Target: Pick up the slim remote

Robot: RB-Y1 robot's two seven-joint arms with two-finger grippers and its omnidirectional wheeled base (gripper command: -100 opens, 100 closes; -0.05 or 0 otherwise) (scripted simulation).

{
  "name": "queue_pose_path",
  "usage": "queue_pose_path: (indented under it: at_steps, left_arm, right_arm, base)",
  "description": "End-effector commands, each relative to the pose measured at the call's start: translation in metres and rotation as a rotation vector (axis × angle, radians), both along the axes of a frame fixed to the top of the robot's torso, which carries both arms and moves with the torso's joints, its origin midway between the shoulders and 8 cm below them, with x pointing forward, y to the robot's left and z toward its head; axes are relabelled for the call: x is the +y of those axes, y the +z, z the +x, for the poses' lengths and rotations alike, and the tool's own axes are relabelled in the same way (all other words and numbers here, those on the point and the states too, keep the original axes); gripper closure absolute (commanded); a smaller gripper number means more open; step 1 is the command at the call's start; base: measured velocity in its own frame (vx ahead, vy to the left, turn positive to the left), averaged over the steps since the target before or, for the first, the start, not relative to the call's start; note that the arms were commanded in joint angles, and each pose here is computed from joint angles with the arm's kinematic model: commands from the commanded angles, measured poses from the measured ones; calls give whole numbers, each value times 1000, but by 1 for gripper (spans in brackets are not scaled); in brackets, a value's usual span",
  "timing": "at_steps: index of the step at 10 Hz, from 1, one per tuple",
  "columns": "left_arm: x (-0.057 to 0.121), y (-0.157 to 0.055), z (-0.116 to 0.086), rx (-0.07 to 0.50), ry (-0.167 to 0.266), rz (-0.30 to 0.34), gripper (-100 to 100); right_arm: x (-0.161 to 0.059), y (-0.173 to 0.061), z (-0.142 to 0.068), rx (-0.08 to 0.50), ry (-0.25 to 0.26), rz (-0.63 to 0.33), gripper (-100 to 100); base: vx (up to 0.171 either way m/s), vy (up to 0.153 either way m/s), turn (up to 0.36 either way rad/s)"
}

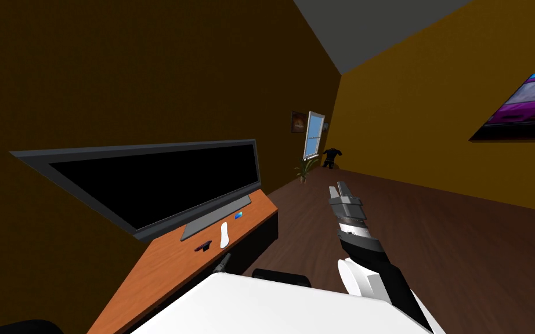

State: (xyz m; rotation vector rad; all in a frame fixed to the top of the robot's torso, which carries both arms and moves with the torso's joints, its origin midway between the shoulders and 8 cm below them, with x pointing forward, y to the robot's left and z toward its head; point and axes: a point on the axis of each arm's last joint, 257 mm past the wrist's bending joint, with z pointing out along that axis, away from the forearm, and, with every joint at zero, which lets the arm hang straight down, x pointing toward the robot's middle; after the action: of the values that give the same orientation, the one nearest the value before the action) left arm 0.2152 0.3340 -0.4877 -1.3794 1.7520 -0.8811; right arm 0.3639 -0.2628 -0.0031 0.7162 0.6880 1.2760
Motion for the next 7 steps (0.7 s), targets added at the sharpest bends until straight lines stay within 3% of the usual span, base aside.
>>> queue_pose_path:
  at_steps: [1, 3, 5, 7]
  left_arm:
    - [10, -16, -21, 56, -15, 16, -100]
    - [18, -28, -36, 94, -3, 27, -100]
    - [34, -45, -63, 164, -7, 50, -100]
    - [67, -69, -114, 287, -17, 94, -100]
  right_arm:
    - [0, 0, 0, 0, 0, 0, 0]
    - [0, 0, 0, 0, 0, 0, 0]
    - [0, 0, 0, 0, 0, 0, 0]
    - [0, 0, 0, 0, 0, 0, 0]
  base:
    - [28, -29, -207]
    - [20, -12, -48]
    - [29, -17, -163]
    - [61, -30, -254]
